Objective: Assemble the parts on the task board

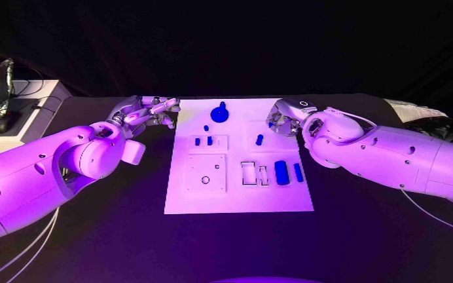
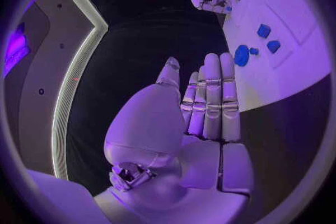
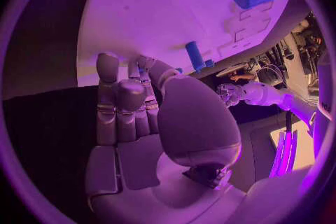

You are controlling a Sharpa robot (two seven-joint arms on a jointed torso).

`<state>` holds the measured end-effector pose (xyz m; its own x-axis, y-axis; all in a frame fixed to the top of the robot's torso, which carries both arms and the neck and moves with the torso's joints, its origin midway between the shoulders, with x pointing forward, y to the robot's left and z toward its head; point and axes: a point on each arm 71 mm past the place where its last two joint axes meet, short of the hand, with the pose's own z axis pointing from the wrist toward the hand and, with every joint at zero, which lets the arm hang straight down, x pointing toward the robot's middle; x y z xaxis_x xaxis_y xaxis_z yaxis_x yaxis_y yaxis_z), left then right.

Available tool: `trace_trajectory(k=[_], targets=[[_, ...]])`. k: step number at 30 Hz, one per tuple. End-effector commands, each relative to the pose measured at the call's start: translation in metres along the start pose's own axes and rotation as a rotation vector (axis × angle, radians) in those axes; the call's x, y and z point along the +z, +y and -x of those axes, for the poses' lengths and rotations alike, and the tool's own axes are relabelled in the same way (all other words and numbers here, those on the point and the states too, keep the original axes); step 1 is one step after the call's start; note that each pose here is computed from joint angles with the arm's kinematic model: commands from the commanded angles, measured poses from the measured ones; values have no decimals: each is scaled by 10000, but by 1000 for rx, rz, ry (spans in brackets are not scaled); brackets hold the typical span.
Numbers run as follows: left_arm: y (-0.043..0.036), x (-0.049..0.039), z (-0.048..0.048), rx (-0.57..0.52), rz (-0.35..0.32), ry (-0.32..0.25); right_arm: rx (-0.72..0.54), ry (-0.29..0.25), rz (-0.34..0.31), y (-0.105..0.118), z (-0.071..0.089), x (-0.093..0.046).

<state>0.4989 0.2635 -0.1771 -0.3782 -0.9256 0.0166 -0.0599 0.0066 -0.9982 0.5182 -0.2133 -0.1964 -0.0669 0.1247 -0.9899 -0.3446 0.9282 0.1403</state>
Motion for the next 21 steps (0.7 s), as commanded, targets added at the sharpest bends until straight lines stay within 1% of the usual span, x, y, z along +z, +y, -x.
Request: trace_trajectory(k=[1, 9, 14, 21], targets=[[-7, -1, -10, 0, -5, 13, 41, 50, 9, 50, -109, -14], [3, -5, 25, 2, 2, 3, 62, 22, -15, 21, -85, -26], [21, -5, 84, 13, 16, -33, 118, 1, -48, -22, -57, -45], [41, -3, 154, 18, 23, -53, 192, -33, -67, -58, -1, -73]])
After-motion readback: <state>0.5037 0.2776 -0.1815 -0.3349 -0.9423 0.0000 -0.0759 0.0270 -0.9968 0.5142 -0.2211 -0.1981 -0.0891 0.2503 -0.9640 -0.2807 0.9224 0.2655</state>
